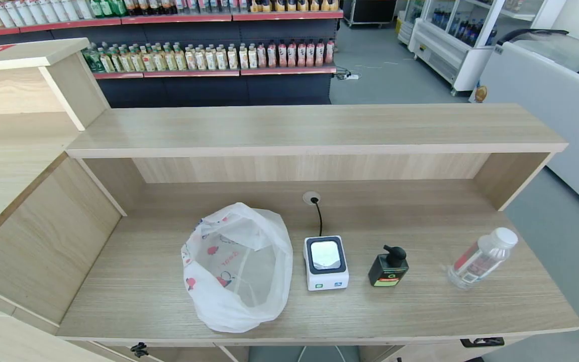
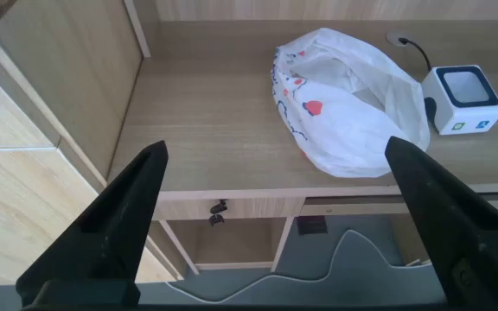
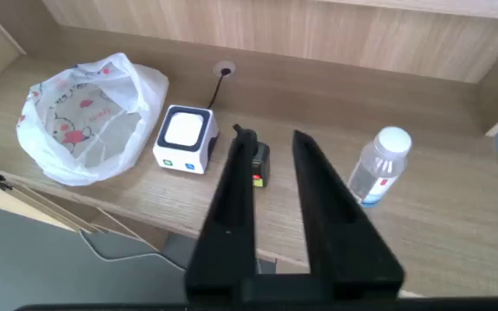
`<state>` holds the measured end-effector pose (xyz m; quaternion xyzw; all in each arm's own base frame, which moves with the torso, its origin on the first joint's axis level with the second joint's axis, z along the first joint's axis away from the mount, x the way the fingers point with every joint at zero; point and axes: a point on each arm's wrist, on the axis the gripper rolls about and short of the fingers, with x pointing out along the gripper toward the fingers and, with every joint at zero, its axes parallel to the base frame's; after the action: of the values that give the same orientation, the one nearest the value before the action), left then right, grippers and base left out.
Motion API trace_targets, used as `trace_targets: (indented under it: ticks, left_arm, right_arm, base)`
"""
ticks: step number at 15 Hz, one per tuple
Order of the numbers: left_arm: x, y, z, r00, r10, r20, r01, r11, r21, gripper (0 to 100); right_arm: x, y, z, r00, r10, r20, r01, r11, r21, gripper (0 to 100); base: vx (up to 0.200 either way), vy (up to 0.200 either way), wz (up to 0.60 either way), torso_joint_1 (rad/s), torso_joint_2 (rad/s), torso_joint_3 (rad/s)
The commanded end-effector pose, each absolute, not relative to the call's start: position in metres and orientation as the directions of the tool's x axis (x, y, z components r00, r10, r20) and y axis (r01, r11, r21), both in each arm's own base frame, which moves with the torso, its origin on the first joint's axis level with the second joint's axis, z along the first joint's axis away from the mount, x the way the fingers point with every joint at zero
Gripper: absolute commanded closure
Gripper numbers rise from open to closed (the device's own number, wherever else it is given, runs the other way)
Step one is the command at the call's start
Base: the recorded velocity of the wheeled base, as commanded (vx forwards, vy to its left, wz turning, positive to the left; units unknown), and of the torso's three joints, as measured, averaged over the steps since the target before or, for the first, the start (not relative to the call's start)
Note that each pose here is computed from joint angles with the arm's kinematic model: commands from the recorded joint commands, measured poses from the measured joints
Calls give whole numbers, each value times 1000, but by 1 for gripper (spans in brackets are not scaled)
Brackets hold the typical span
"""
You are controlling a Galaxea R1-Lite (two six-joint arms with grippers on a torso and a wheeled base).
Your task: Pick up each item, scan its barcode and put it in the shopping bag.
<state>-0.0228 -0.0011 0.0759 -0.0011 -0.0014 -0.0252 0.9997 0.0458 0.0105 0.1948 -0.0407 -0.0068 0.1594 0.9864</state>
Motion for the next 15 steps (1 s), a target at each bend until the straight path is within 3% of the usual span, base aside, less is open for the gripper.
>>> trace_targets:
  ticks: [1,4,7,15]
  left_arm:
    - [-23,-1,76,999,-51,3,51,999,-3,0]
    - [-23,-1,76,999,-51,3,51,999,-3,0]
    - [-23,-1,76,999,-51,3,51,999,-3,0]
    - [-23,-1,76,999,-51,3,51,999,-3,0]
  right_arm:
    - [92,19,191,934,339,-114,-344,939,-27,0]
    - [152,16,172,927,294,-234,-297,955,23,0]
    - [206,3,142,920,281,-273,-304,951,-47,0]
    - [236,2,99,847,338,-410,-382,924,-28,0]
  base:
    - [0,0,0,0,0,0]
    - [0,0,0,0,0,0]
    - [0,0,0,0,0,0]
    - [0,0,0,0,0,0]
